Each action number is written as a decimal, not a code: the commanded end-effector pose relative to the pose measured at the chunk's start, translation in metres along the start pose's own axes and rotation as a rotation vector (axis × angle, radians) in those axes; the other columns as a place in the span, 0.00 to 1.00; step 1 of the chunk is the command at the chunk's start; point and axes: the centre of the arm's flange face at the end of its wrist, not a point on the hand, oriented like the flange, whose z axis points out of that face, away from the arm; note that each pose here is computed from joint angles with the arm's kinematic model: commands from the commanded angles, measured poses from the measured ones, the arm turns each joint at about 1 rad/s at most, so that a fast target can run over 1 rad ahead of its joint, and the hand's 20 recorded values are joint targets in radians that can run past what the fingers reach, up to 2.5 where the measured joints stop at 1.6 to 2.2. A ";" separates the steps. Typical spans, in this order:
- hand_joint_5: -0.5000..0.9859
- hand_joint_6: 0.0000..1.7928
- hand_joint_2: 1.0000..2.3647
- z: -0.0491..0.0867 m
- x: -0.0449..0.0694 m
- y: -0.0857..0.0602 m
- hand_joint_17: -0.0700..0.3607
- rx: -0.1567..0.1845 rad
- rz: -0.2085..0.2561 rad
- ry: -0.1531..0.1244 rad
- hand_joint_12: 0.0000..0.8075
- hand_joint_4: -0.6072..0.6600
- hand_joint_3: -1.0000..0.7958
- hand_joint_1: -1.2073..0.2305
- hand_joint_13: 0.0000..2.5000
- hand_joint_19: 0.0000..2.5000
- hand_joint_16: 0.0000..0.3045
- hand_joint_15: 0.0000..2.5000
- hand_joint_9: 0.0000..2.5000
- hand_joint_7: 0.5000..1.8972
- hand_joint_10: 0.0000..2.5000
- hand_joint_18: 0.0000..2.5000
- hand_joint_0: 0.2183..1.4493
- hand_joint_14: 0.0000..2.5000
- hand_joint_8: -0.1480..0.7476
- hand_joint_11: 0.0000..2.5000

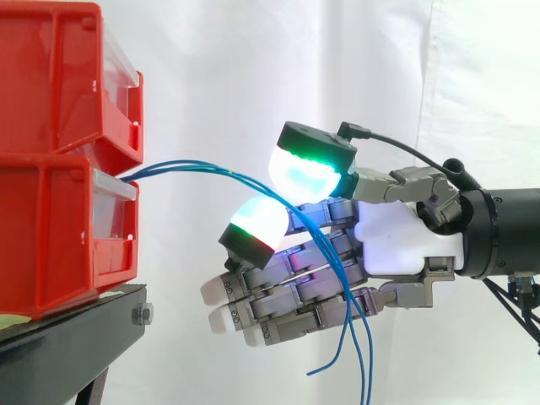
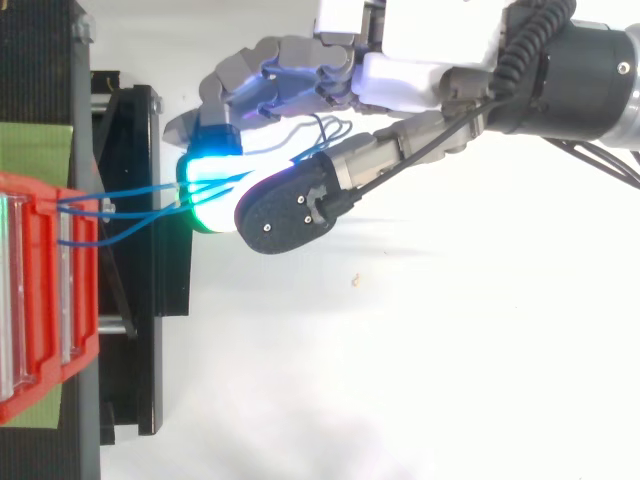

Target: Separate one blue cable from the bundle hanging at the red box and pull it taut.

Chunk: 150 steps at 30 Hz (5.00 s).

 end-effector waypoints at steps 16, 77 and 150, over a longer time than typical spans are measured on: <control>0.21 0.48 0.00 0.001 0.001 0.002 0.30 -0.002 -0.008 -0.010 0.37 0.64 0.29 0.48 0.14 0.00 0.09 0.01 0.16 0.44 0.00 0.04 0.32 0.00 0.51 0.05; 0.21 0.49 0.00 -0.001 0.007 -0.004 0.33 0.026 -0.039 -0.060 0.40 0.63 0.28 0.38 0.17 0.00 0.10 0.04 0.21 0.43 0.00 0.09 0.27 0.00 0.51 0.09; 0.20 0.50 0.01 -0.002 0.008 -0.006 0.35 0.028 -0.045 -0.078 0.41 0.59 0.44 0.29 0.18 0.03 0.12 0.06 0.25 0.51 0.00 0.10 0.33 0.00 0.51 0.15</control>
